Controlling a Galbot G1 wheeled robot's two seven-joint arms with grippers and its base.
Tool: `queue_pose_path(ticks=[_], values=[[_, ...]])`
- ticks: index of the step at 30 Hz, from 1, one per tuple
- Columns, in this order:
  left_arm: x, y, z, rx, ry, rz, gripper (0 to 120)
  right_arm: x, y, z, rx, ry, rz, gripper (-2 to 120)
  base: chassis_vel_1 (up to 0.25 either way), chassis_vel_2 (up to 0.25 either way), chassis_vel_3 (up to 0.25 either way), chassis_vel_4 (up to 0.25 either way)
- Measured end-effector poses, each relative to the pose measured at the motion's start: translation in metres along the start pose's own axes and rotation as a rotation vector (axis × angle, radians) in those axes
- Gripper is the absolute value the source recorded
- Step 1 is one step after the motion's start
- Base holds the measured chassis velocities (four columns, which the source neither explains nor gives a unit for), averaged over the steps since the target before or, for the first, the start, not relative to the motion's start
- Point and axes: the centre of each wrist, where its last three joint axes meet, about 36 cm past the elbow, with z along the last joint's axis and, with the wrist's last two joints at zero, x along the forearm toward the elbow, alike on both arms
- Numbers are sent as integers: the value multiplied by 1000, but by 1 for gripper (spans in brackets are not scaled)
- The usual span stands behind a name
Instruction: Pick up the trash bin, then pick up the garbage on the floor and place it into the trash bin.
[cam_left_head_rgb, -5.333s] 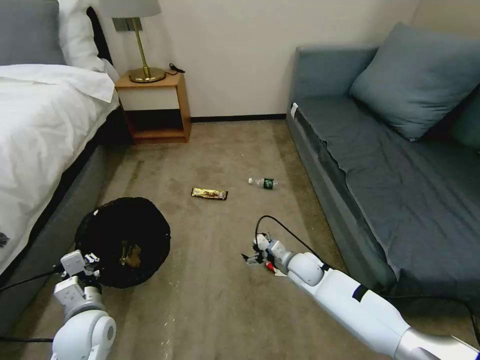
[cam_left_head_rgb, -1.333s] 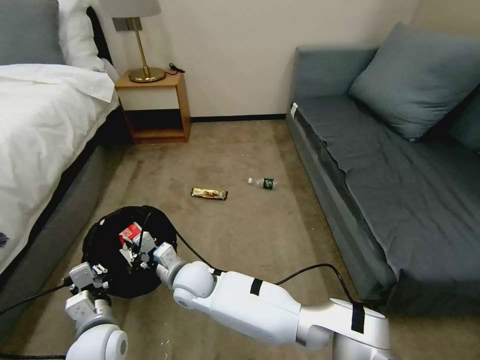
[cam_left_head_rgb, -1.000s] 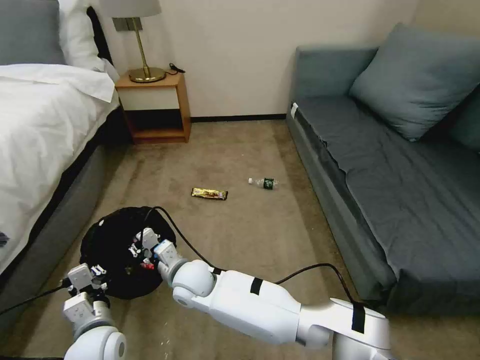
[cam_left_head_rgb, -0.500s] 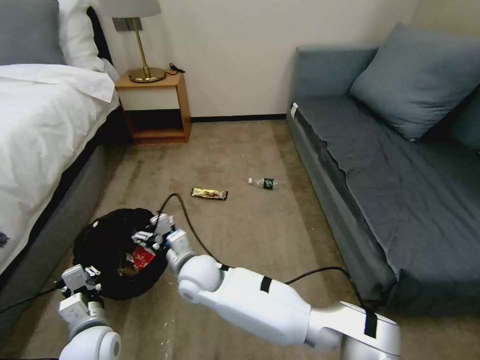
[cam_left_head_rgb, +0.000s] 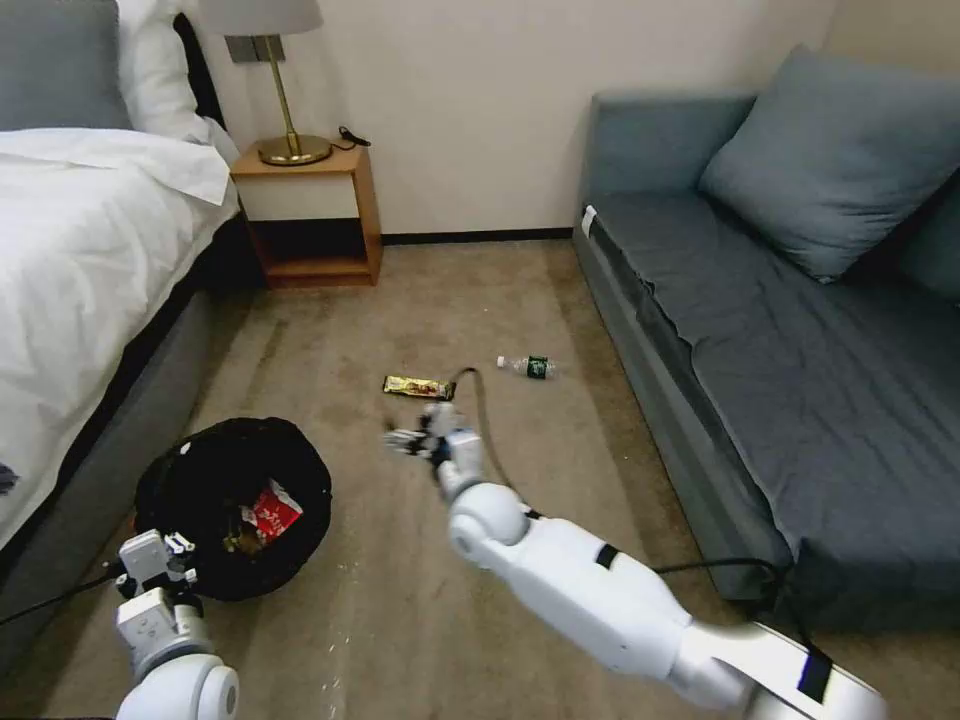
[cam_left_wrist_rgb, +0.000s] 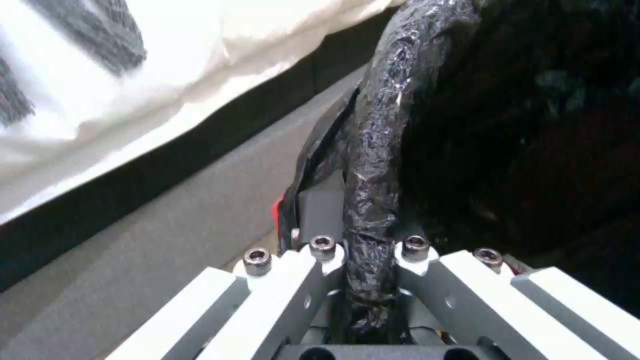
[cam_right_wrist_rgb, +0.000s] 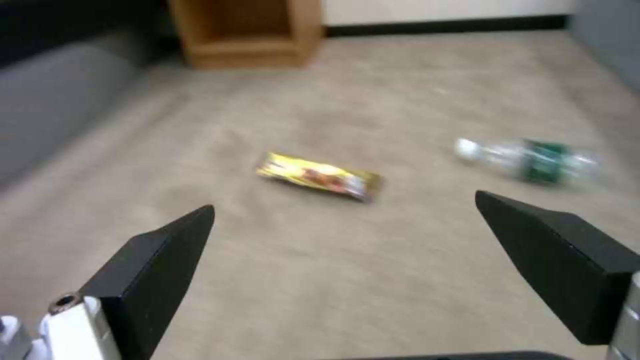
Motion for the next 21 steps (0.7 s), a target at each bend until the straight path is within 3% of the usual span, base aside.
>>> queue_pose_path(ticks=[6,13,21], values=[[1,4,-2,-12,-7,6,3,6,-42,32,-25,44,83,100,0,0,0,0],[5,7,-3,-19,-10,8,3,11,-60,51,-68,54,106,100,0,0,0,0],[6,7,-6,-20,-17,13,3,17,-69,64,-45,48,99,100,0,0,0,0]])
